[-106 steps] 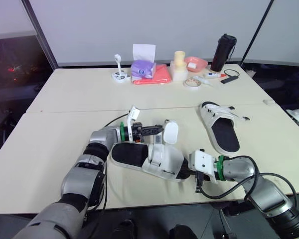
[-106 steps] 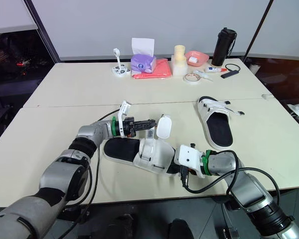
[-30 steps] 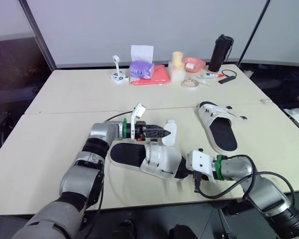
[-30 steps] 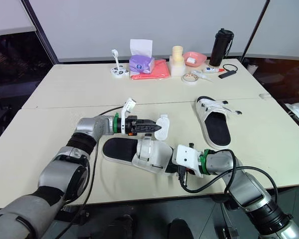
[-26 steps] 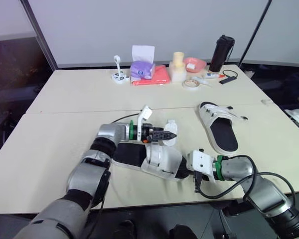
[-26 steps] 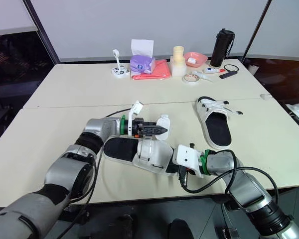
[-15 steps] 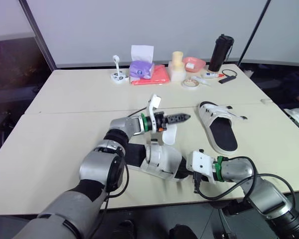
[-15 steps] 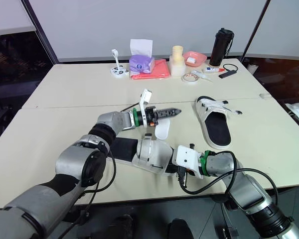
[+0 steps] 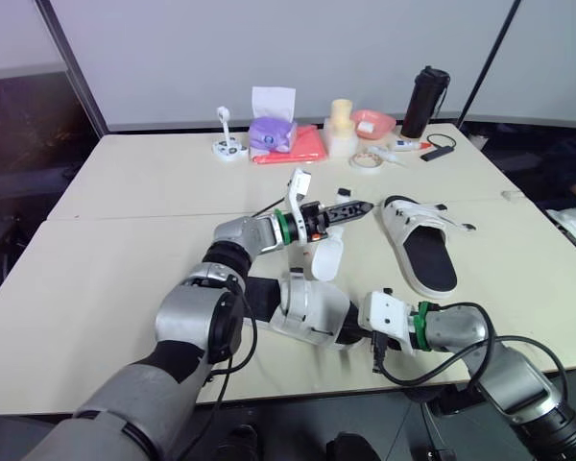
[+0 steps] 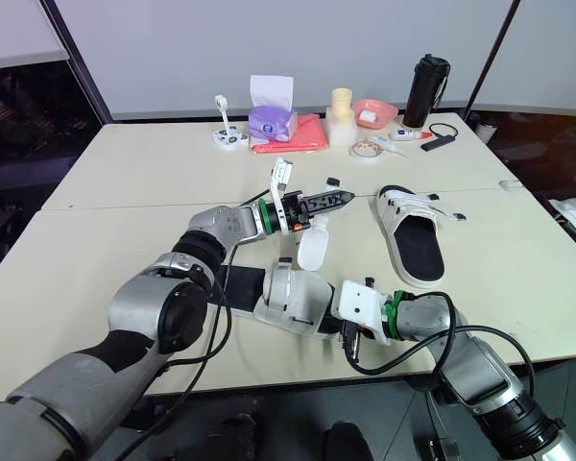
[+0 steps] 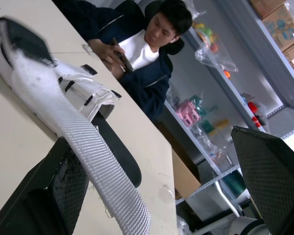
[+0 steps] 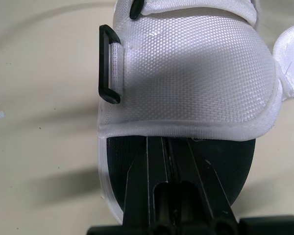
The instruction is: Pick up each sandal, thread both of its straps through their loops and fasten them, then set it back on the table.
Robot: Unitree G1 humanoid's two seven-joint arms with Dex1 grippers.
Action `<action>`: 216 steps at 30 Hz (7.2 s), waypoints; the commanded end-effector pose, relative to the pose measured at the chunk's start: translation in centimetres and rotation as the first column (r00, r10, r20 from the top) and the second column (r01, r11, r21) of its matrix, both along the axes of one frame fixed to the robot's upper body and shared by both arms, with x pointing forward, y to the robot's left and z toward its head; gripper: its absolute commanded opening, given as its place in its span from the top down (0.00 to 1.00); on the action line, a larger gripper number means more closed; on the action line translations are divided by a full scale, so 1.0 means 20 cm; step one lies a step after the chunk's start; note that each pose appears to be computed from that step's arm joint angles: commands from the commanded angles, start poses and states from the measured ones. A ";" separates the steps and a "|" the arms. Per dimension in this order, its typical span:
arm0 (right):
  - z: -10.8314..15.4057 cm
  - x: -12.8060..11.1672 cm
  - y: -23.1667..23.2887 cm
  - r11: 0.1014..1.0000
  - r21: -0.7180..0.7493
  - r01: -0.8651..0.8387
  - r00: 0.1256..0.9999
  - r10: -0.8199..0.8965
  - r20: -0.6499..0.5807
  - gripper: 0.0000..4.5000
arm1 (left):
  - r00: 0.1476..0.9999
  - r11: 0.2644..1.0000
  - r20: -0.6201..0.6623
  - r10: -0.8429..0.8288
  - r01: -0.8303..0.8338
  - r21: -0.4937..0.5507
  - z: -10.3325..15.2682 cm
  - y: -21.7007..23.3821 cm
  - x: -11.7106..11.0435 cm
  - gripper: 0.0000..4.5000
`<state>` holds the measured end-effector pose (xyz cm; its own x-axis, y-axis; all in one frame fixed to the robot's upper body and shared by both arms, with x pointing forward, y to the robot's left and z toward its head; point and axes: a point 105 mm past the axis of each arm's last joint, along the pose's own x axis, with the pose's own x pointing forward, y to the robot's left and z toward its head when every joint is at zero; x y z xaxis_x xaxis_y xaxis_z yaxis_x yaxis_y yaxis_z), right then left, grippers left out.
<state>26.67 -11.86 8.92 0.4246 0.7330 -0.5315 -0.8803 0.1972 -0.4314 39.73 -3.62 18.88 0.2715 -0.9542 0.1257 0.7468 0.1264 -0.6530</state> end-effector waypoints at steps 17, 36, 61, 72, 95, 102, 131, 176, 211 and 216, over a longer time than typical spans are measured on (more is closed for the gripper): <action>-0.10 -0.04 -0.01 0.999 -0.041 -0.015 0.997 0.012 -0.081 1.00 | 0.681 0.915 0.619 -0.390 0.362 0.178 0.18 0.10 -0.37 0.98; -0.13 -0.10 -0.01 0.993 -0.067 -0.093 0.986 0.083 -0.144 1.00 | 0.069 0.702 0.746 -0.662 0.404 0.586 -0.22 0.21 -0.82 0.93; -0.17 0.08 -0.12 0.977 -0.143 -0.161 0.977 0.137 -0.160 1.00 | 0.494 0.848 0.761 -0.421 -0.084 0.523 -0.16 0.57 -0.39 0.03; -0.19 -0.02 -0.08 0.974 -0.135 -0.179 0.974 0.157 -0.163 1.00 | 0.866 0.843 0.111 -0.487 0.432 0.321 -0.25 0.69 -0.82 0.03; -0.12 -0.11 0.00 0.995 -0.054 -0.087 0.986 0.078 -0.149 1.00 | 0.921 0.890 0.112 -0.372 0.320 0.324 -0.56 0.29 -0.80 0.03; -0.13 -0.12 0.00 0.995 -0.058 -0.077 0.986 0.067 -0.152 1.00 | 0.928 0.899 0.104 -0.358 0.313 0.306 -0.55 0.27 -0.79 0.22; -0.15 -0.06 0.03 0.997 -0.056 -0.055 0.993 0.048 -0.110 1.00 | 0.862 0.865 0.119 -0.493 0.470 0.177 -0.14 0.31 -0.50 1.00; -0.19 -0.11 0.05 0.996 -0.073 -0.045 0.993 0.037 -0.114 1.00 | 0.814 0.808 0.043 -0.579 0.567 0.160 -0.27 0.19 -0.50 1.00; -0.19 -0.09 0.04 0.995 -0.090 -0.041 0.994 0.032 -0.101 1.00 | 0.806 0.847 0.314 -0.501 0.385 0.366 -0.45 0.15 -0.44 1.00; -0.19 -0.09 0.04 0.995 -0.091 -0.041 0.994 0.032 -0.100 1.00 | 0.795 0.865 0.359 -0.490 0.392 0.312 -0.41 0.15 -0.44 1.00</action>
